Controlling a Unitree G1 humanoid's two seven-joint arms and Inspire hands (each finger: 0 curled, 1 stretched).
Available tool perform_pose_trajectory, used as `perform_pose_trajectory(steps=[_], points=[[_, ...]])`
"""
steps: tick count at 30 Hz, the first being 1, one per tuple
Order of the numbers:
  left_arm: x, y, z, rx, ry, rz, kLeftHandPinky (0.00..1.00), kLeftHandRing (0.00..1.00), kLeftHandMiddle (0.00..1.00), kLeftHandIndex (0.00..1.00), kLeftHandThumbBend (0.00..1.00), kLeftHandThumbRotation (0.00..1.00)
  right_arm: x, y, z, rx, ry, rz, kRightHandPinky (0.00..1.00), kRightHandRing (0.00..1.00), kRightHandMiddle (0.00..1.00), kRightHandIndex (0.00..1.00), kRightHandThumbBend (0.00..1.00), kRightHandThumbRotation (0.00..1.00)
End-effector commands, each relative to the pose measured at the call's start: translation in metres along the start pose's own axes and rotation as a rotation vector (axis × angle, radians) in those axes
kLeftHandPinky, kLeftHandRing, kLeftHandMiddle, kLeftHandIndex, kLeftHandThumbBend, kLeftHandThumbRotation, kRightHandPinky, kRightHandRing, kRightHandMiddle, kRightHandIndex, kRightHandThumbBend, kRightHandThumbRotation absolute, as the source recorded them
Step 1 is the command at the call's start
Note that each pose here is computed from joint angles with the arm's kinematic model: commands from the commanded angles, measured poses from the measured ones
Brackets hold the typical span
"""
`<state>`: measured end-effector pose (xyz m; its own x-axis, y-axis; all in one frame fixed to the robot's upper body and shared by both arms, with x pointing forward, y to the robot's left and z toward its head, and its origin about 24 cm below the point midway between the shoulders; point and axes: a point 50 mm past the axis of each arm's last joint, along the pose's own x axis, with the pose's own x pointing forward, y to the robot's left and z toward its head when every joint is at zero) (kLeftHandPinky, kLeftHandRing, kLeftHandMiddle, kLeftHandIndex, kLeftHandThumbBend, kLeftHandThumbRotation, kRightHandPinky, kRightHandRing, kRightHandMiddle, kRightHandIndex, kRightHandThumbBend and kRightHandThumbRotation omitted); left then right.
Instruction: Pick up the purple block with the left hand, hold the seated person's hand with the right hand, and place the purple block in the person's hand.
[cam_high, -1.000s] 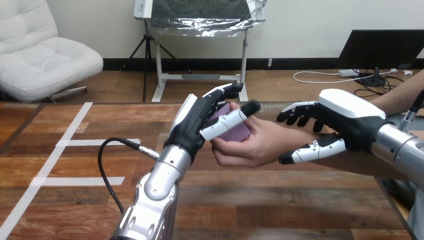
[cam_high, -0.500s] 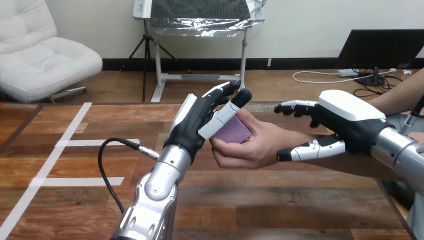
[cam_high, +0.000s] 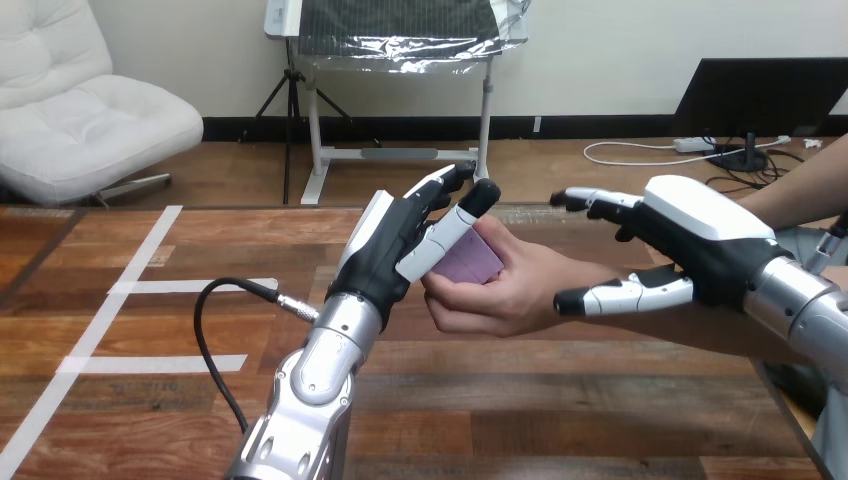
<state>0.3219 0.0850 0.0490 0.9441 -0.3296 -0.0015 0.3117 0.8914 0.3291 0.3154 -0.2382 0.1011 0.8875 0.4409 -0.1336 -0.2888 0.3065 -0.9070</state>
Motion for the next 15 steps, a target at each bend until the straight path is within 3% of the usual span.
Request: perform_pose_trajectory(steps=[1,10,15], points=[[0.001,0.005,0.017,0.031,-0.095,0.035,0.85,0.91,0.91,0.89,1.0,1.0,-0.002,0.003,-0.007,0.112,0.026,-0.063,0.72,0.89,0.92,0.94,0.96,0.8],[-0.007,0.007,0.02,0.025,-0.146,0.082,0.82,0.9,0.9,0.88,0.97,1.0,-0.004,0.005,-0.006,0.206,0.004,-0.12,0.72,0.89,0.93,0.94,0.93,0.86],[-0.013,0.009,0.022,0.004,-0.159,0.11,0.86,0.91,0.9,0.88,0.95,1.0,-0.005,0.006,-0.005,0.271,-0.006,-0.146,0.73,0.89,0.93,0.95,0.94,0.92]])
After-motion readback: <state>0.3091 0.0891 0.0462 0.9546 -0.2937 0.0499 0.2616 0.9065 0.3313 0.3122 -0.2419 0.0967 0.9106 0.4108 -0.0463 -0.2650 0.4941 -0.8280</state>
